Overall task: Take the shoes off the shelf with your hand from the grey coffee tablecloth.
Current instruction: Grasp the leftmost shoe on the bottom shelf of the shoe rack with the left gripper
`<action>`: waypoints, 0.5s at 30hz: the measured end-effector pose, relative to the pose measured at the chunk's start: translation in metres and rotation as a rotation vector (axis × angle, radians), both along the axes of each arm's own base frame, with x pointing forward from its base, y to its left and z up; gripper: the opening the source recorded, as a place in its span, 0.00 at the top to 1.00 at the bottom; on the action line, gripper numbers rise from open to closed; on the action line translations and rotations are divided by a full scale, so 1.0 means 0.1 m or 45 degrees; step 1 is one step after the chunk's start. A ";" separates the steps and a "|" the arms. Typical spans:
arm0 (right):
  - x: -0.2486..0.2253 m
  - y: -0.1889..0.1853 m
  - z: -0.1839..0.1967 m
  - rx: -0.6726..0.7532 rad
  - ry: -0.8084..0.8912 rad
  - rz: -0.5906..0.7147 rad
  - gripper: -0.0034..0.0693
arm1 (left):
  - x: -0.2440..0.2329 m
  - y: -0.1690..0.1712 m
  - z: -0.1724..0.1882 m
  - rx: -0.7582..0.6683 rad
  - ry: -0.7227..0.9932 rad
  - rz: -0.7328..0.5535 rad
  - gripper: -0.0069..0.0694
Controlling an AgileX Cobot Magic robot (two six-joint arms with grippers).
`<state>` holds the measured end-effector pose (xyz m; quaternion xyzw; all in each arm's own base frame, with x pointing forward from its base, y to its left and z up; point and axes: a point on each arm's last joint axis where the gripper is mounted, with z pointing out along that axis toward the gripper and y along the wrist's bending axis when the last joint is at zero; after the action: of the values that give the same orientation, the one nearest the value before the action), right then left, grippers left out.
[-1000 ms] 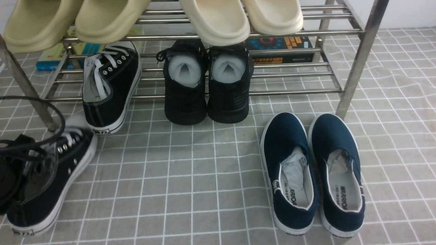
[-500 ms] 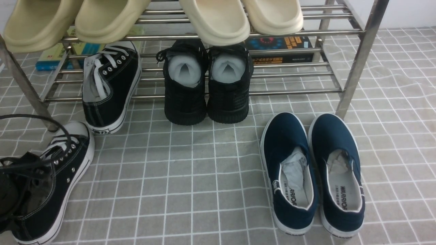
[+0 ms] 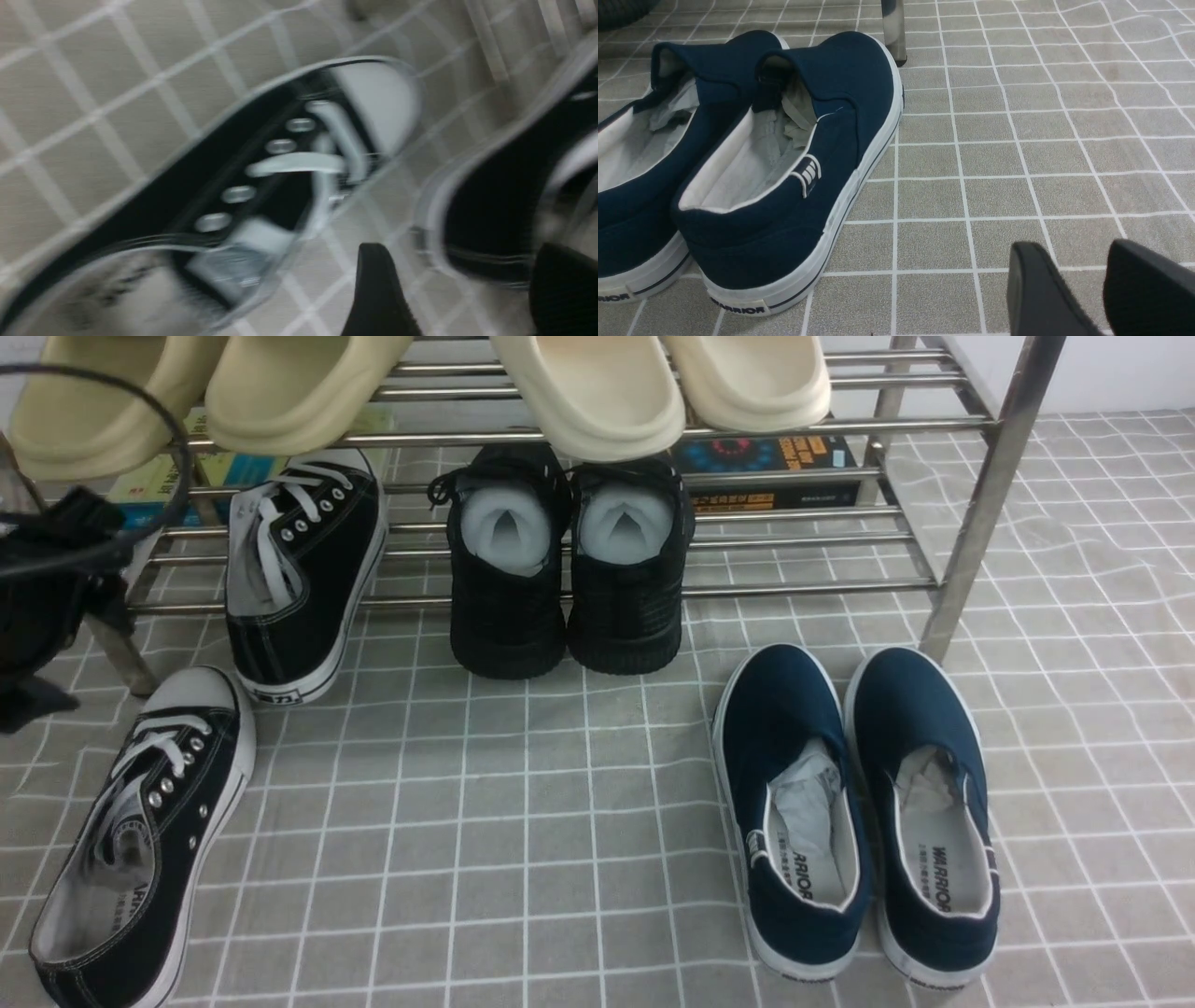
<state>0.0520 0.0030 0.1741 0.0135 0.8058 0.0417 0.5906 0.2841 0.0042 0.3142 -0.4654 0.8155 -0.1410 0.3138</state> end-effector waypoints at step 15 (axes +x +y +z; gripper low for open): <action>0.00 0.00 0.00 0.000 0.000 0.000 0.62 | 0.67 -0.16 -0.69 -0.132 0.030 -0.174 0.32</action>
<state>0.0520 0.0030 0.1741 0.0135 0.8058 0.0417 0.5906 0.3514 -0.0114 0.2447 -0.4259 0.8406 -0.1986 0.2694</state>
